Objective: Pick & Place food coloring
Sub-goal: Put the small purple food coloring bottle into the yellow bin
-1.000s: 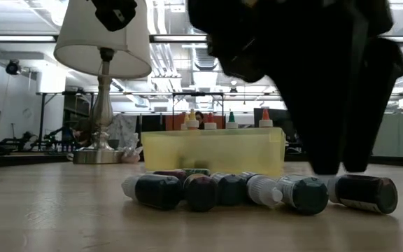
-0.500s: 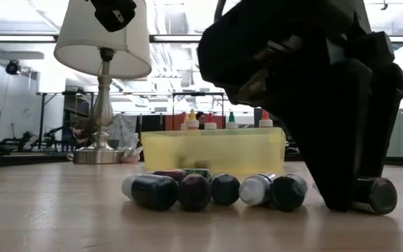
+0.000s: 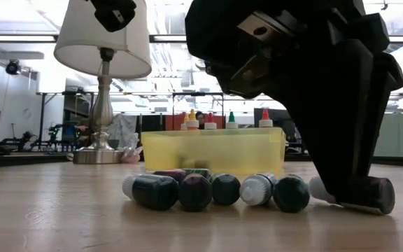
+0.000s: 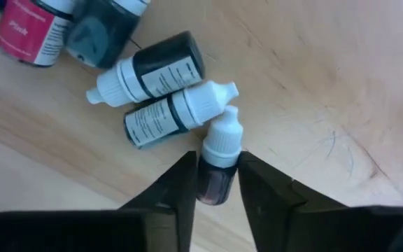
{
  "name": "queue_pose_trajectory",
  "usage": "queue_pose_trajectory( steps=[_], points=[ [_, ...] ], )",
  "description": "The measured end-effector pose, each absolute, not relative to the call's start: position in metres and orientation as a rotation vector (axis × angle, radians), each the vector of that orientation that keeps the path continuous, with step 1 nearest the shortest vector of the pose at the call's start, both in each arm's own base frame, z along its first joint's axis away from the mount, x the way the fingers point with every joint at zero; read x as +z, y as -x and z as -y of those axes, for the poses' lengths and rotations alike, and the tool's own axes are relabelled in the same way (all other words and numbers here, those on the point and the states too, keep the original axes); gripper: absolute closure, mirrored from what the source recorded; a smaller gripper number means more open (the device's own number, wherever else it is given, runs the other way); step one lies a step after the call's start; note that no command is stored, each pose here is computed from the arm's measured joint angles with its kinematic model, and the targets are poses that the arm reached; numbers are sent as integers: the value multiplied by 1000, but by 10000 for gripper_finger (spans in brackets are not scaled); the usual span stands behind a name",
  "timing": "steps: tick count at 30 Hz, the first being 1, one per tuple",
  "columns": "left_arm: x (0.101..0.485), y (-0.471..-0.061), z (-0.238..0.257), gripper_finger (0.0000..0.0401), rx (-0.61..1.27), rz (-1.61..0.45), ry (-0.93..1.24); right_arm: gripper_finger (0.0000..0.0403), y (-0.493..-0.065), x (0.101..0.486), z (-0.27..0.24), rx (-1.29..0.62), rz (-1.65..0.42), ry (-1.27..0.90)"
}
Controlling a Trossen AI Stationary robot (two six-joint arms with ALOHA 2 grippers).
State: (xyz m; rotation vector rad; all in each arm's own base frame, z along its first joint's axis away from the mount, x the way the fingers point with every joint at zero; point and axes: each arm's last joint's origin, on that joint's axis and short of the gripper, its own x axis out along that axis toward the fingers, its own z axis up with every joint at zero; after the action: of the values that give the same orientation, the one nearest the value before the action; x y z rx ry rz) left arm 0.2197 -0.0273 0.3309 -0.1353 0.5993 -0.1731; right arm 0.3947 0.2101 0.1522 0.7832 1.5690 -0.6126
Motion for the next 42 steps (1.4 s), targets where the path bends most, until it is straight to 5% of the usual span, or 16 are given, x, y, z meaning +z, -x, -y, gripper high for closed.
queue_pose_trajectory(
  steps=[14, 32, 42],
  points=[
    [332, -220, 27, 401, -162, -594, 179, 356, -393, 184, -202, -493, -1518, -734],
    [339, -223, 30, 401, -240, -531, 263, 356, -379, 315, -140, -369, -1019, -581],
    [339, -224, 30, 401, -238, -525, 258, 334, -387, 301, -140, -243, -1110, -483]
  ],
)
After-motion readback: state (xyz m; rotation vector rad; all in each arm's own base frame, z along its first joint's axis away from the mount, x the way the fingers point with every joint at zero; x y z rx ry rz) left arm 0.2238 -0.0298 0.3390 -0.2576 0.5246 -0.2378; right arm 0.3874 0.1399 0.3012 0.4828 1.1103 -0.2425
